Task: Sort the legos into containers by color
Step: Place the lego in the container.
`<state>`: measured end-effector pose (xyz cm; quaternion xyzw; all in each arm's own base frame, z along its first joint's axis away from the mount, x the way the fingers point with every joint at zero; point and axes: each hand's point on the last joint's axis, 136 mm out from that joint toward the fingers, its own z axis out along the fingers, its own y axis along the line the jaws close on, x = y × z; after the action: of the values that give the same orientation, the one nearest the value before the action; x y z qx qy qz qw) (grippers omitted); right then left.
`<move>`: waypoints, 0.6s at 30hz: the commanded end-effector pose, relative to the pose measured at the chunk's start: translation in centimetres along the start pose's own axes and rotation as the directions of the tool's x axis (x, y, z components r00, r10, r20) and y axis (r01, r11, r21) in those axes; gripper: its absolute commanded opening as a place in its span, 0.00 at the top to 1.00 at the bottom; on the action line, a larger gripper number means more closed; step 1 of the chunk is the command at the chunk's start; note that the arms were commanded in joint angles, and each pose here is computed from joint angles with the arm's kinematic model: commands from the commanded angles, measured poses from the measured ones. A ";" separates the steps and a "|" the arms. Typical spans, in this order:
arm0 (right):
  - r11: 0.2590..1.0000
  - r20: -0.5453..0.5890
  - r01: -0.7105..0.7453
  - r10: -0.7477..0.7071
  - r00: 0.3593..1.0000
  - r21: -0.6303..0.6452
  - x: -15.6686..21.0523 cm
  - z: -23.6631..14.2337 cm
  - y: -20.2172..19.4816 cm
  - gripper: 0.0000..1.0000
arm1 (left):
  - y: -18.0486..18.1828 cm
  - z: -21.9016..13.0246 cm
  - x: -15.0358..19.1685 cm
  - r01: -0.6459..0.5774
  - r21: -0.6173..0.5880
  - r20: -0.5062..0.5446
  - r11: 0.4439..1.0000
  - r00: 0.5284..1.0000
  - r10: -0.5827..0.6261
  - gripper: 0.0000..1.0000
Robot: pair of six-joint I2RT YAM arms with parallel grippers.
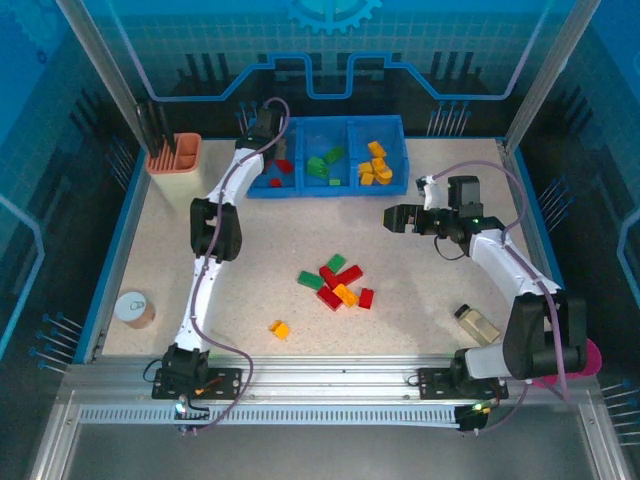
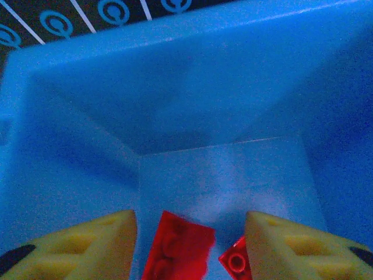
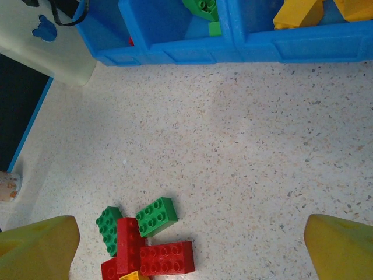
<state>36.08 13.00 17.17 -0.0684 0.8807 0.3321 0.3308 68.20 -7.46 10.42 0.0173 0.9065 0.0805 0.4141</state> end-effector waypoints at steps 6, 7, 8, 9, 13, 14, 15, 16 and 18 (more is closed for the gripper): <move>0.996 0.054 0.075 -0.073 0.996 -0.041 -0.7 -2.6 3.4 0.00 | 1.4 -10.9 -6.2 0.007 0.050 0.107 0.999 0.994 -0.012 0.43; 0.996 0.055 0.077 -0.074 0.996 -0.041 -0.7 -2.8 3.5 0.00 | 1.4 -11.5 -6.1 0.013 0.060 0.110 0.998 0.994 -0.019 0.43; 0.996 0.055 0.076 -0.074 0.996 -0.038 -0.6 -3.0 3.6 0.00 | 1.4 -12.3 -6.1 0.025 0.070 0.114 0.997 0.993 -0.033 0.43; 0.996 0.057 0.079 -0.077 0.995 -0.042 -0.5 -3.3 3.9 0.00 | 1.4 -13.0 -6.0 0.037 0.084 0.112 0.996 0.993 -0.046 0.42; 0.995 0.065 0.087 -0.085 0.994 -0.040 0.0 -4.4 4.5 0.00 | 1.3 -15.9 -5.6 0.078 0.124 0.112 0.989 0.989 -0.092 0.39; 0.995 0.066 0.093 -0.090 0.994 -0.037 0.2 -4.8 4.7 0.00 | 1.2 -16.8 -5.5 0.082 0.132 0.117 0.988 0.988 -0.098 0.37; 0.995 0.067 0.098 -0.095 0.993 -0.032 0.3 -5.2 4.8 0.00 | 1.1 -17.8 -5.4 0.087 0.143 0.125 0.986 0.987 -0.105 0.36; 0.994 0.065 0.101 -0.099 0.993 -0.028 0.6 -5.5 4.9 0.00 | 0.9 -18.6 -5.4 0.090 0.153 0.132 0.984 0.985 -0.110 0.34; 0.994 0.062 0.111 -0.110 0.992 -0.015 1.0 -6.2 5.2 0.00 | 0.5 -20.6 -4.9 0.096 0.169 0.140 0.981 0.983 -0.120 0.32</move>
<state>31.97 13.02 23.13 -0.0976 0.8551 0.3308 0.3870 57.83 -8.50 24.66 0.0101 0.8887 0.0181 0.4579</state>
